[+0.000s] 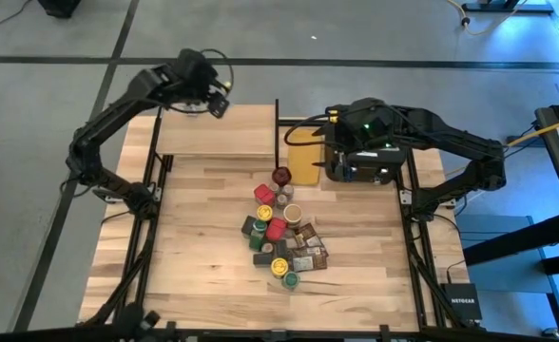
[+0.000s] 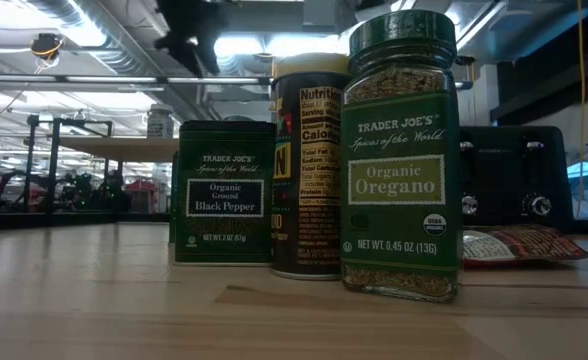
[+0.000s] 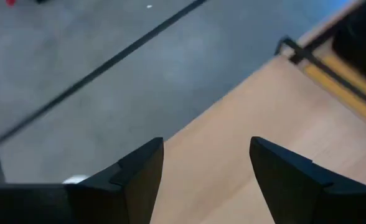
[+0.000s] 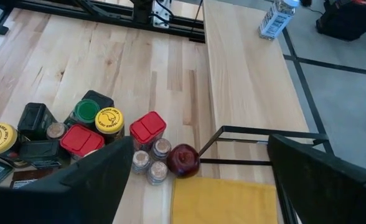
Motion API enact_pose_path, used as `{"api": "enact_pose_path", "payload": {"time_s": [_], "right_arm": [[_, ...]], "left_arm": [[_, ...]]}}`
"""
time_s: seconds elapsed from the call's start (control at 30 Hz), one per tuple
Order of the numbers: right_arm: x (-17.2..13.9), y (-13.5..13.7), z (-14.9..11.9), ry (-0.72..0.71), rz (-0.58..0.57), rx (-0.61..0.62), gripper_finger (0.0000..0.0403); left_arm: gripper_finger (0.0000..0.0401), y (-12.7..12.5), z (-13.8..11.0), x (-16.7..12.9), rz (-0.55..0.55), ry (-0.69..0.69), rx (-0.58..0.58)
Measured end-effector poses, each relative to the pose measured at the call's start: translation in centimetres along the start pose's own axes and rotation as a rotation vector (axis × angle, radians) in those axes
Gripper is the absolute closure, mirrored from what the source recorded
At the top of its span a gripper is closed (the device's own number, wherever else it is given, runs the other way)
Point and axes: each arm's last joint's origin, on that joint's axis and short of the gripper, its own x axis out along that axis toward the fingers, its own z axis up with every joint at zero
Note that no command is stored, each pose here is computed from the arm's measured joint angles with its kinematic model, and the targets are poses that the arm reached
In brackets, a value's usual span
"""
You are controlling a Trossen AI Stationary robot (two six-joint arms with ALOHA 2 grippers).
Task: Shelf spices
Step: Put the white seasoning bottle on the shelf
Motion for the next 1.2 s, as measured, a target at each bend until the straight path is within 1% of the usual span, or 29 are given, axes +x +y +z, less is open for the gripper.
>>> {"api": "enact_pose_path", "payload": {"time_s": [0.07, 0.2, 0.3, 0.53, 0.67, 0.97, 1.2], "right_arm": [[0.4, 0.0, 0.0, 0.005, 0.002, 0.000, 0.0027], [1.2, 0.0, 0.0, 0.029, 0.008, 0.001, 0.0027], [1.9, 0.0, -0.1, 0.049, 0.013, -0.009, 0.0027], [2.4, 0.0, -0.1, 0.057, 0.017, -0.028, 0.0027], [2.4, 0.0, -0.1, 0.063, 0.018, -0.026, 0.0027], [2.4, 0.0, -0.1, 0.062, 0.018, -0.025, 0.0027], [2.4, 0.0, -0.1, 0.062, 0.018, -0.024, 0.0027]], "left_arm": [[0.0168, -0.4, -0.2, 1.5, 0.011, 0.018, 0.029], [0.0168, -0.7, -0.6, 4.5, 0.074, 0.064, 0.081], [0.0168, -0.6, -1.2, 6.5, 0.113, 0.125, 0.130], [0.0168, -0.3, -1.7, 8.8, 0.149, 0.213, 0.144], [0.0168, -0.2, -2.1, 9.3, 0.159, 0.263, 0.153], [0.0168, 0.3, -2.5, 9.2, 0.232, 0.307, 0.160], [0.0168, 0.5, -3.0, 9.0, 0.250, 0.361, 0.166]]}}
